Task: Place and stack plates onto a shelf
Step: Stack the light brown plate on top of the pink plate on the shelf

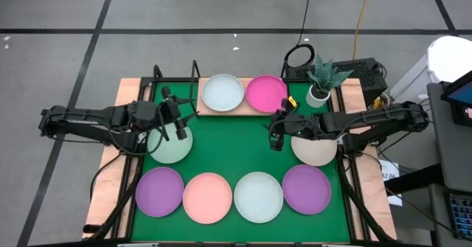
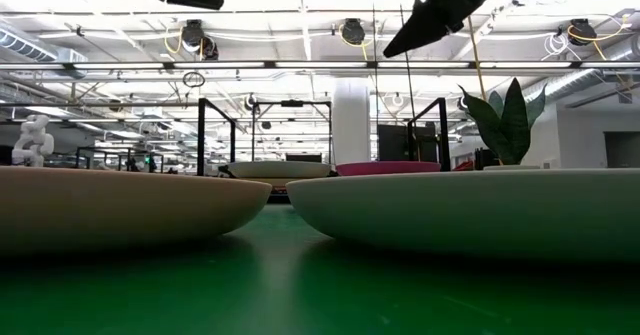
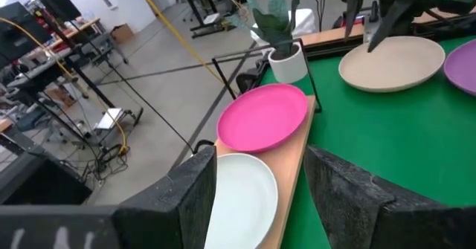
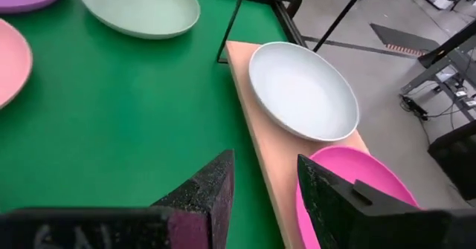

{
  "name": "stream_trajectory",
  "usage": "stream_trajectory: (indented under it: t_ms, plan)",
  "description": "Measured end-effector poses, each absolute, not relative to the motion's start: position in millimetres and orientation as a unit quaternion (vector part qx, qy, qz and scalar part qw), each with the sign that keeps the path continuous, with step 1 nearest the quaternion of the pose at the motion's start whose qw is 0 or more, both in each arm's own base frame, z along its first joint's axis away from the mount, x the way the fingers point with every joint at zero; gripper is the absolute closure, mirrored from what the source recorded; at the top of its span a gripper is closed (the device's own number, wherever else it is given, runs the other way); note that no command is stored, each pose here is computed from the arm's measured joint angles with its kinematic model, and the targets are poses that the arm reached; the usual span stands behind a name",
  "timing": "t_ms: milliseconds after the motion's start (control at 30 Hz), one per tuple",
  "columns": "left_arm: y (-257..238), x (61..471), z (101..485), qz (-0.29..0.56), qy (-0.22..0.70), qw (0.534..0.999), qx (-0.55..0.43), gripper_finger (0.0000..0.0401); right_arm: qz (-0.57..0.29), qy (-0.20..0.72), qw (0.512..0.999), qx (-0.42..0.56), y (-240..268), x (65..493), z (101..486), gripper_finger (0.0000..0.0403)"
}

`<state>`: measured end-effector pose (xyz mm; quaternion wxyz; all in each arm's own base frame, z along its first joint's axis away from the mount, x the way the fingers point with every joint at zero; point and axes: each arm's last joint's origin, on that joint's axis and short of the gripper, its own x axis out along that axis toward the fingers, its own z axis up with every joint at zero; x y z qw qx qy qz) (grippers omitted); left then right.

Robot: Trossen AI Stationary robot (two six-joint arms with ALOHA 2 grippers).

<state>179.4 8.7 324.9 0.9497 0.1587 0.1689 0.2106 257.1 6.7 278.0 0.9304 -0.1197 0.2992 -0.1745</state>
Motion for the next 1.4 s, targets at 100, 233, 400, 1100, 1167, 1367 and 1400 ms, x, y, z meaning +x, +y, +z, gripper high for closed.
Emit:
stream_trajectory:
  t_ms: [100,233,400,1100,1167,1367,1400]
  plan:
    - [8.6,179.1,323.8,0.209,0.175,0.949,0.160,0.0192,-0.169,0.316,0.928,-0.107,11.5,254.6,277.2,0.0273]
    - [8.6,178.4,321.6,0.207,0.186,0.947,0.162,0.0192,-0.177,0.353,0.917,-0.060,18.0,247.6,284.0,0.0273]
    - [8.3,177.2,317.7,0.199,0.204,0.946,0.157,0.0192,-0.207,0.391,0.896,0.025,27.5,236.0,287.6,0.0273]
    - [4.8,175.1,308.9,0.139,0.237,0.956,0.103,0.0192,-0.309,0.541,0.736,0.265,27.2,223.8,211.9,0.0273]
    - [4.8,175.8,310.2,0.137,0.231,0.957,0.111,0.0192,-0.315,0.548,0.724,0.277,27.0,223.6,205.1,0.0273]
    - [4.7,178.7,316.7,0.137,0.198,0.962,0.127,0.0192,-0.354,0.567,0.679,0.304,23.4,212.9,185.6,0.0273]
    - [4.7,179.0,317.7,0.137,0.193,0.963,0.130,0.0192,-0.354,0.570,0.674,0.309,23.5,211.4,183.3,0.0273]
